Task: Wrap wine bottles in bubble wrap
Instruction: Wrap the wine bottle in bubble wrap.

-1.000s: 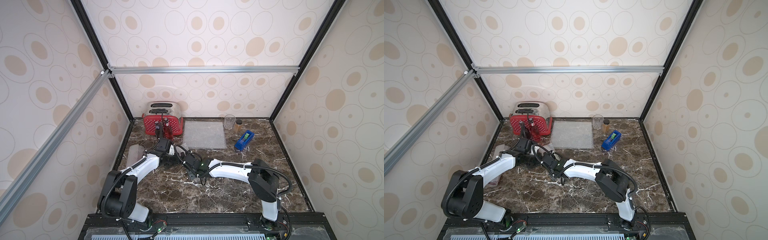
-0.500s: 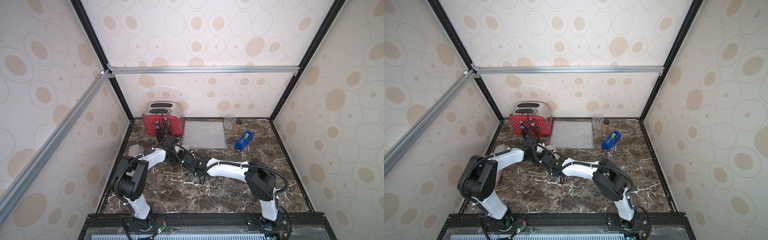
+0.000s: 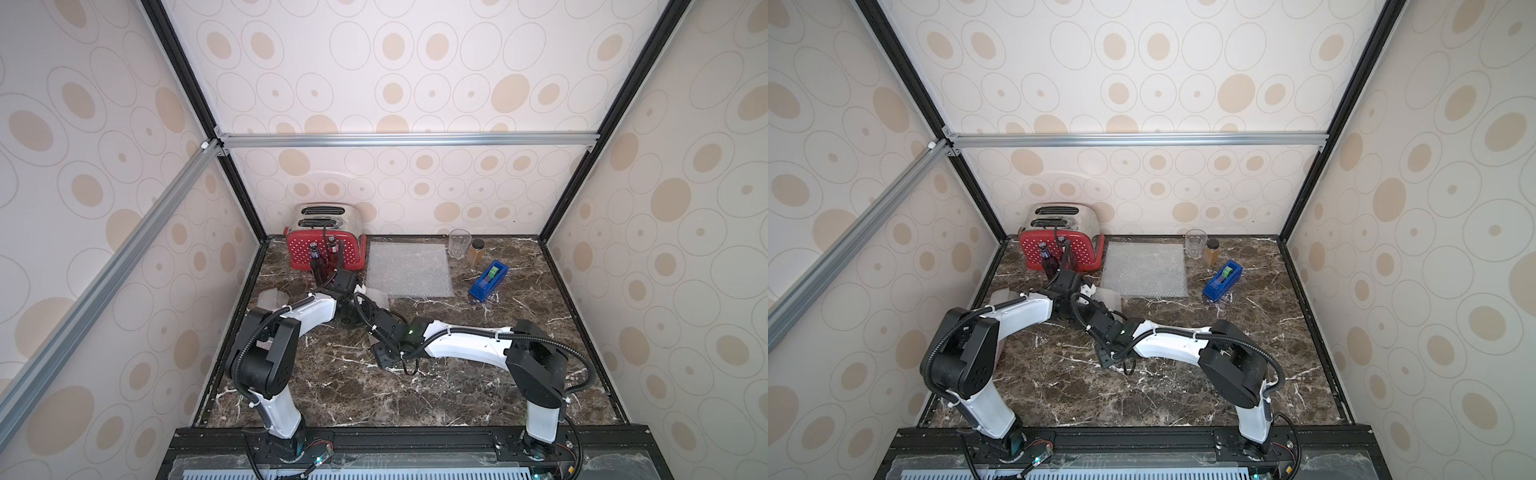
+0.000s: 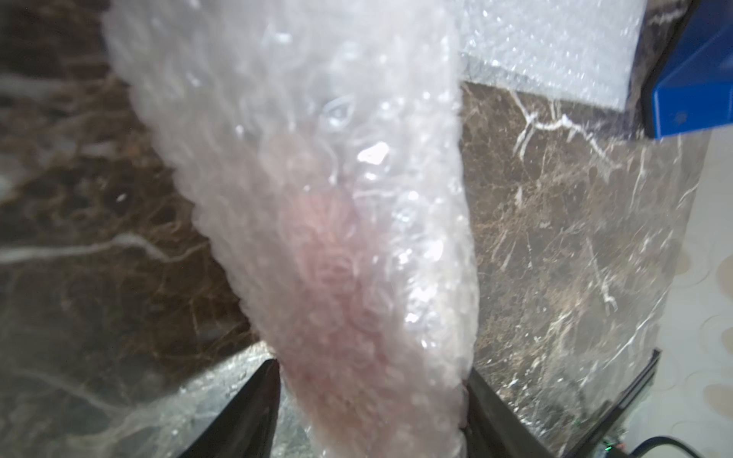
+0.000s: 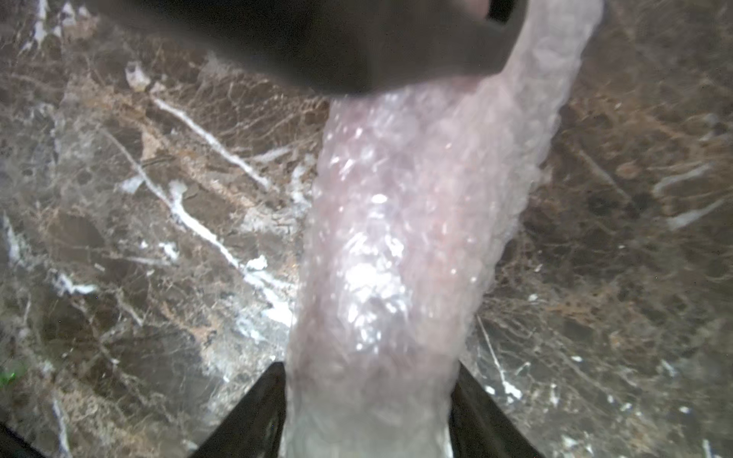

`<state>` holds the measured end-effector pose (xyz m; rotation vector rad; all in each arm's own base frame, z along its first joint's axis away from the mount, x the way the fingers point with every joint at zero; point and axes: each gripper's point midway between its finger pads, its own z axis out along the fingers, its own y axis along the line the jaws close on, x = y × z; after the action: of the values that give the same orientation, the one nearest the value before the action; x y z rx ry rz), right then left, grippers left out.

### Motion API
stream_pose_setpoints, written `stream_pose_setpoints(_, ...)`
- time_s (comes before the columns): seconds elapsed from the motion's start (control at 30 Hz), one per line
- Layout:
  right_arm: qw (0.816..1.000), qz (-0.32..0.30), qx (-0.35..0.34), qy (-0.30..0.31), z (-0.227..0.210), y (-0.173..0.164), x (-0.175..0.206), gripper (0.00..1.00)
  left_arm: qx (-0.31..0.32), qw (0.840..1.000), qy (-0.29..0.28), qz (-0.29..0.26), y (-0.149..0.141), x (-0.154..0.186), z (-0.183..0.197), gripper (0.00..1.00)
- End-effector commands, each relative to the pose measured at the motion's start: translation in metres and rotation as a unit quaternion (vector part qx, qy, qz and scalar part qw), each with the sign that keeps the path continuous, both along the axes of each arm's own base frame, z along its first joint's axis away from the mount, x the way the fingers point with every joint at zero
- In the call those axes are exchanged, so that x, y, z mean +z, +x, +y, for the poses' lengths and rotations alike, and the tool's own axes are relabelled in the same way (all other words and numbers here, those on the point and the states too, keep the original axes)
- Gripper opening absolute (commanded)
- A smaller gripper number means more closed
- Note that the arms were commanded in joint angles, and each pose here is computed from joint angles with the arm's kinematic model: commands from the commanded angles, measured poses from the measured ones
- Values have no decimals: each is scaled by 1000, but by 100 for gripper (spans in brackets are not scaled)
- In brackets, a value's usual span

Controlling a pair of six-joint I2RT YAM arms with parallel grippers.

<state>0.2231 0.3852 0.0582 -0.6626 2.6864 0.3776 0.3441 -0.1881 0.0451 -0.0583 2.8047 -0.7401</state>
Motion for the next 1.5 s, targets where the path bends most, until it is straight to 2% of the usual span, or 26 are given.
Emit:
stream_pose_setpoints(0.0, 996, 26, 51, 62, 21, -25, 16, 62, -2, 996, 78, 52, -19, -32, 24, 66)
stream_pose_setpoints(0.2, 990, 27, -13, 139, -11, -1, 46, 60, -17, 995, 89, 46, -20, -31, 27, 65)
stream_pose_setpoints(0.33, 980, 18, -67, 186, -38, 26, 62, 54, -26, 995, 89, 32, -20, -25, 26, 64)
stream_pose_setpoints(0.47, 975, 19, -103, 194, -54, 51, 58, 43, -35, 996, 81, 25, -22, -21, 24, 61)
stream_pose_setpoints(0.63, 973, 55, -105, 200, -38, 64, 30, 34, -40, 996, 77, 28, -25, -22, 26, 61)
stream_pose_setpoints(0.77, 965, 110, -104, 215, -15, 62, 1, 26, -34, 997, 67, 29, -26, -19, 28, 61)
stream_pose_setpoints(0.93, 962, 136, -91, 219, 1, 56, -18, 26, -23, 998, 52, 30, -24, -16, 33, 63)
stream_pose_setpoints(1.07, 961, 141, -89, 221, 6, 56, -23, 26, -11, 998, 48, 26, -21, -13, 39, 70)
stream_pose_setpoints(1.3, 962, 139, -68, 223, 21, 56, -18, 26, -1, 999, 39, 12, -16, 5, 42, 83)
stream_pose_setpoints(1.47, 964, 138, -55, 218, 30, 53, -16, 26, -12, 999, 32, -10, -20, 24, 42, 85)
